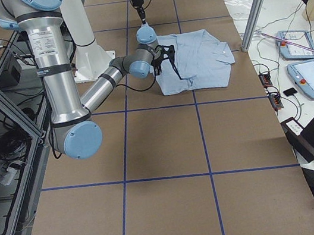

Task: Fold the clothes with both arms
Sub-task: 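Lay the hem over the collar with both grippers, folding the shirt in half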

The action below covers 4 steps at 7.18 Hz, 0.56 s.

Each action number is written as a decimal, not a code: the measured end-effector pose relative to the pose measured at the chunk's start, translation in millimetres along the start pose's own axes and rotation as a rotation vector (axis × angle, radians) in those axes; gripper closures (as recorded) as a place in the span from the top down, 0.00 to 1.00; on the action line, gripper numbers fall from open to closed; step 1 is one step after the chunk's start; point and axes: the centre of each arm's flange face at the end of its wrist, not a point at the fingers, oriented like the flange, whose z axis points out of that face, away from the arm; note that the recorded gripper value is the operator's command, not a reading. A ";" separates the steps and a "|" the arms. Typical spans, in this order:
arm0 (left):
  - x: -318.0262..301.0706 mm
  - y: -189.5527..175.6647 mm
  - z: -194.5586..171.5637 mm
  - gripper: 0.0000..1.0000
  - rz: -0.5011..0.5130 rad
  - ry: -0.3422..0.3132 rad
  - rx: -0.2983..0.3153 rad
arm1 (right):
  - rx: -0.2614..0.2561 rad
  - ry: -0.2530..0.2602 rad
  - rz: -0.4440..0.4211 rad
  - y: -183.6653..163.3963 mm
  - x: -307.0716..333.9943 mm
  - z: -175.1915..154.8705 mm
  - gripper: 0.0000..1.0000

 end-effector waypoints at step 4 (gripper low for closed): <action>42.3 -71.5 13.0 0.00 0.002 0.065 0.072 | 0.057 0.005 0.075 -81.9 0.4 1.3 0.00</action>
